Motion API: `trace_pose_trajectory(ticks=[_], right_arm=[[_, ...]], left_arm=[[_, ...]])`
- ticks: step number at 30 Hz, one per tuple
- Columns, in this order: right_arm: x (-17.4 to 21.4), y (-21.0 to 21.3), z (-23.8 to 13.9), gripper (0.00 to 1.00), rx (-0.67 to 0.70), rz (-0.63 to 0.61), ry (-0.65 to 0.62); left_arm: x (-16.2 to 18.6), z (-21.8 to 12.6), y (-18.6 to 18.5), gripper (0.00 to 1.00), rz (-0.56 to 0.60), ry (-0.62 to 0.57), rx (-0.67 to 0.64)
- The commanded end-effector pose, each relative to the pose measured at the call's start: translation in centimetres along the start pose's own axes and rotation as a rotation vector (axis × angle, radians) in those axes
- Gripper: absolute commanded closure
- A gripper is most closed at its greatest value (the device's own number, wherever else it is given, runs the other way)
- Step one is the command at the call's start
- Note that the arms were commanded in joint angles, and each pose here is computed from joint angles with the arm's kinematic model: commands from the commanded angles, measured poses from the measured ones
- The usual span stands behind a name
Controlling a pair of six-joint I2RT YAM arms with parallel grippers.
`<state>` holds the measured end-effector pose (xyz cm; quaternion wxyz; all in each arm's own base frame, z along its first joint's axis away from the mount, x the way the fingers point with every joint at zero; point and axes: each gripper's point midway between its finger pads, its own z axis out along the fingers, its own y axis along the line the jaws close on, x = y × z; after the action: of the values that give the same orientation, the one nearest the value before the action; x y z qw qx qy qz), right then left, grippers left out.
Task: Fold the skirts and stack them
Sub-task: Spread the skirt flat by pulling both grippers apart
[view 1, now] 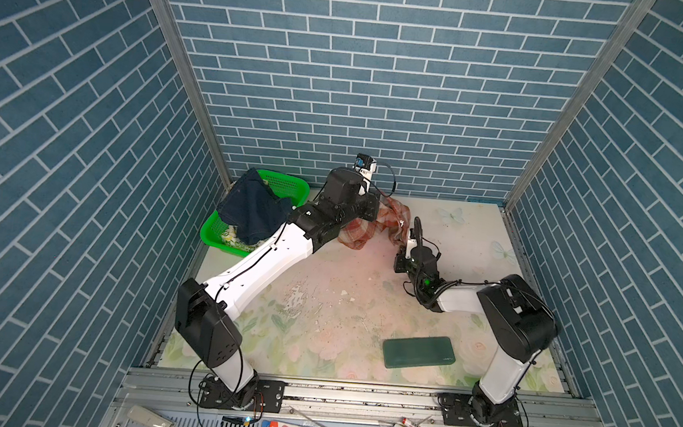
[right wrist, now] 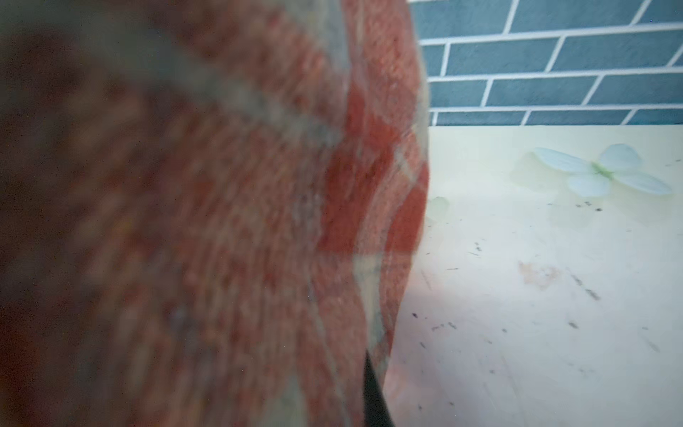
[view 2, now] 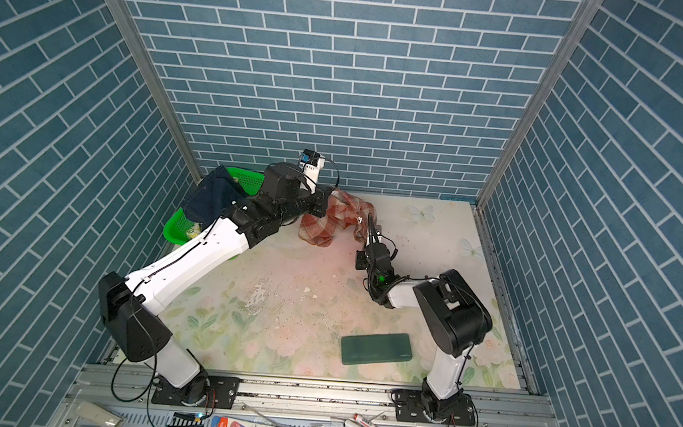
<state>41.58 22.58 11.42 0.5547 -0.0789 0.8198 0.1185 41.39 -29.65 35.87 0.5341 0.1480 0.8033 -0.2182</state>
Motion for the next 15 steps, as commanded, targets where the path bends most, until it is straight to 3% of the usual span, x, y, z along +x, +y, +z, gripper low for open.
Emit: trace_pose_trajectory(ticks=[1,11,15], right_arm=[[-3.0,-1.2,-3.0,1.0,0.022,-0.019,0.014],[-13.3,-3.9,-12.4,1.0,0.059,-0.029,0.001],[-16.3,-6.1,-13.1,1.0,0.065,0.014,0.005]], left_arm=[[-3.3,-1.8,1.1,1.0,0.008,-0.075,-0.041],[-7.0,-6.3,3.9,1.0,0.018,-0.154,-0.139],[-8.0,-6.3,5.3,1.0,-0.014,-0.168,-0.157]])
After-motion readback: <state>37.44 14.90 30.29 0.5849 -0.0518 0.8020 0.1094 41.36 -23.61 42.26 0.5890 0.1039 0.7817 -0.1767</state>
